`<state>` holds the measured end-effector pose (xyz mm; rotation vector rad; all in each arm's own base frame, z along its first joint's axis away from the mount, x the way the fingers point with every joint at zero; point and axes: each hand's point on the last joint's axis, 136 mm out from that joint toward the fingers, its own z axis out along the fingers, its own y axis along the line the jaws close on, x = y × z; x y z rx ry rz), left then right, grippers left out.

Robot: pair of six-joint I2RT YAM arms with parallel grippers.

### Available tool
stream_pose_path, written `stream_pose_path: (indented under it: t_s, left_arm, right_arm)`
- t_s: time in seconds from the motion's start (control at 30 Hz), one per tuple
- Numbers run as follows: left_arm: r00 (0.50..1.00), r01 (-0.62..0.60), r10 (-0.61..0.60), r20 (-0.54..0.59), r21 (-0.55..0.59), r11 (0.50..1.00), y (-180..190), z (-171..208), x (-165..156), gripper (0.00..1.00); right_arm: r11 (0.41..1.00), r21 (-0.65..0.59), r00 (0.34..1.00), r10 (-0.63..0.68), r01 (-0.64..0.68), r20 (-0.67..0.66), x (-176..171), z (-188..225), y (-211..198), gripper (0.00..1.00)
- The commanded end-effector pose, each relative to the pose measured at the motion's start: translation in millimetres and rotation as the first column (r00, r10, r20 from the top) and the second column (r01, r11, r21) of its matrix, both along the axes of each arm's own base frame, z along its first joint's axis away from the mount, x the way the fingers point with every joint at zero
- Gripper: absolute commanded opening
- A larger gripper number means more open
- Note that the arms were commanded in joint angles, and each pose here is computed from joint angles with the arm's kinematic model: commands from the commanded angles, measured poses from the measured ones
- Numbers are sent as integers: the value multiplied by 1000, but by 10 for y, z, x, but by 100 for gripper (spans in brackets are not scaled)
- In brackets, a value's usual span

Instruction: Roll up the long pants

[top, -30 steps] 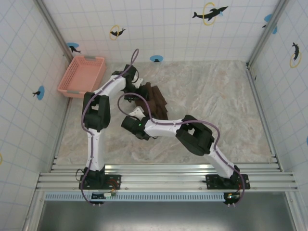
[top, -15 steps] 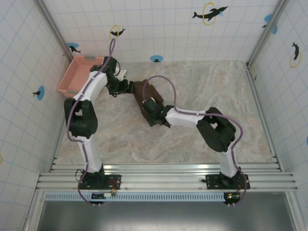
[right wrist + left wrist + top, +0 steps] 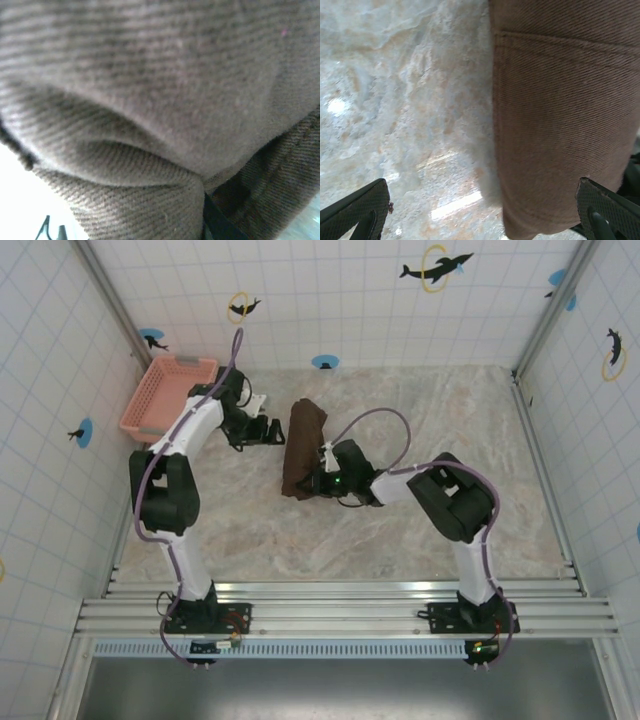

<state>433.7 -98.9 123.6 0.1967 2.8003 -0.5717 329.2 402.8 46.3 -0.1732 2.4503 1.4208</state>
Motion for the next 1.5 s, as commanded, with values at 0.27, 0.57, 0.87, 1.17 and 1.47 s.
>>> stream_pose_path:
  t_s: [0.27, 0.57, 0.87, 1.17, 1.47]
  left_arm:
    - [998, 53, -57, -35, -103, 993, -468, -226, 129, 98]
    - [989, 87, -94, -110, -64, 994, -695, -588, 116, 98]
    - [959, 203, -169, -226, 134, 970, -832, -1071, -135, 97]
    - [957, 191, -134, -259, 208, 959, -735, -1323, -216, 0]
    - [991, 87, -50, -121, 326, 941, -440, -898, 101, 0]
  right_arm:
    - [994, 112, 979, 29, -7, -199, -256, -292, 153, 25]
    - [985, 173, 972, 42, -2, -232, -273, -376, 198, 25]
    - [977, 212, 975, 52, -5, -217, -237, -307, 207, 25]
    - [969, 248, 977, 66, -13, -204, -198, -201, 248, 39]
    - [995, 68, 977, -58, 74, -207, -340, -463, -478, 64]
